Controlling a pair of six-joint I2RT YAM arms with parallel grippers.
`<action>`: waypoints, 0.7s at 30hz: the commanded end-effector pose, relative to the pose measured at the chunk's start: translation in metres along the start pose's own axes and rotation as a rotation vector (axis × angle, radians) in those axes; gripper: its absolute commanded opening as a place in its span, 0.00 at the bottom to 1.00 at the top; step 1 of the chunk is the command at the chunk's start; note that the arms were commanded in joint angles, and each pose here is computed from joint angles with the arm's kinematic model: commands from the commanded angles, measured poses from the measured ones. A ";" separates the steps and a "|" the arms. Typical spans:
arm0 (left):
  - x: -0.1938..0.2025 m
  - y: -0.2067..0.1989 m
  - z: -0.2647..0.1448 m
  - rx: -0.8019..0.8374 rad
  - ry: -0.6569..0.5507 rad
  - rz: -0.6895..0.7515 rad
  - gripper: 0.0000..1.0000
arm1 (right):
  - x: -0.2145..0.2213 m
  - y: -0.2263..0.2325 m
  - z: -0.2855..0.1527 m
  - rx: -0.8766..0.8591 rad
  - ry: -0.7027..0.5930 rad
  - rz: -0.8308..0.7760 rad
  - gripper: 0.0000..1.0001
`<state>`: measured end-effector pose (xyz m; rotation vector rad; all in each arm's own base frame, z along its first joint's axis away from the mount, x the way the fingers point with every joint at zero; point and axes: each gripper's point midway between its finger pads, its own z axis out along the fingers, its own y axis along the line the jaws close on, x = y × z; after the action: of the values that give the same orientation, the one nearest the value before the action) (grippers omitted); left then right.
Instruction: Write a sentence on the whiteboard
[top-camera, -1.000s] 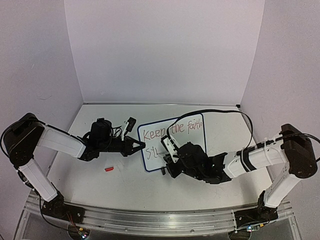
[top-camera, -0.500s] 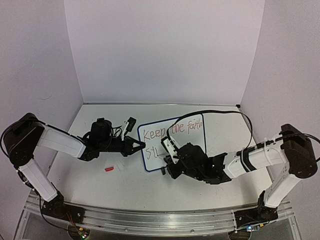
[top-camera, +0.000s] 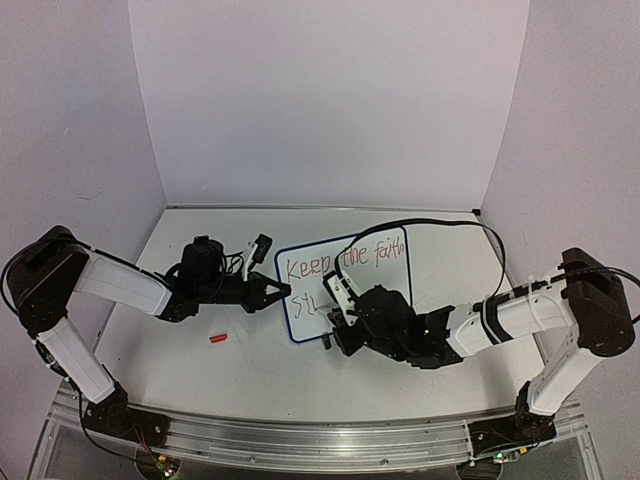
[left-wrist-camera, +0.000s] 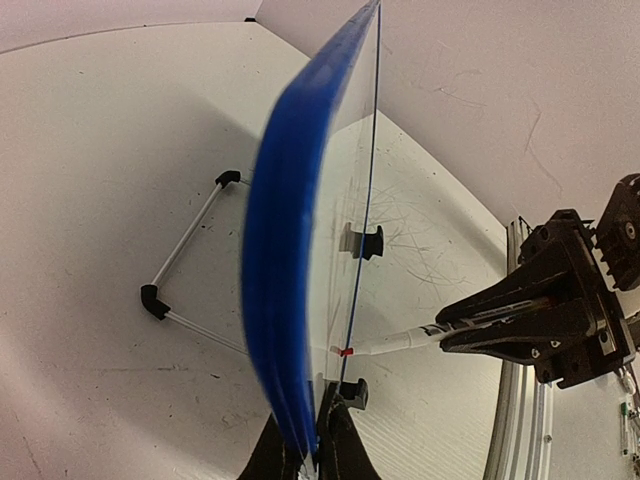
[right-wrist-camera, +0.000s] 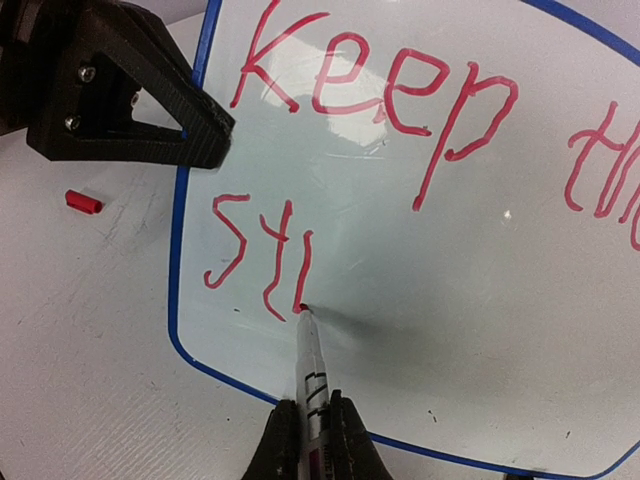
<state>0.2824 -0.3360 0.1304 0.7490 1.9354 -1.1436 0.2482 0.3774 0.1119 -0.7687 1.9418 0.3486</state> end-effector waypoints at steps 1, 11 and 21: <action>0.011 0.051 -0.005 -0.239 0.027 0.008 0.00 | -0.022 -0.012 0.001 0.054 -0.068 0.037 0.00; 0.012 0.052 -0.005 -0.240 0.029 0.007 0.00 | -0.027 -0.014 0.002 0.057 -0.081 0.042 0.00; 0.013 0.052 -0.005 -0.239 0.031 0.008 0.00 | -0.035 -0.018 0.002 0.066 -0.104 0.059 0.00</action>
<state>0.2828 -0.3359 0.1303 0.7473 1.9358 -1.1413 0.2531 0.3792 0.1193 -0.7416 1.9179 0.3654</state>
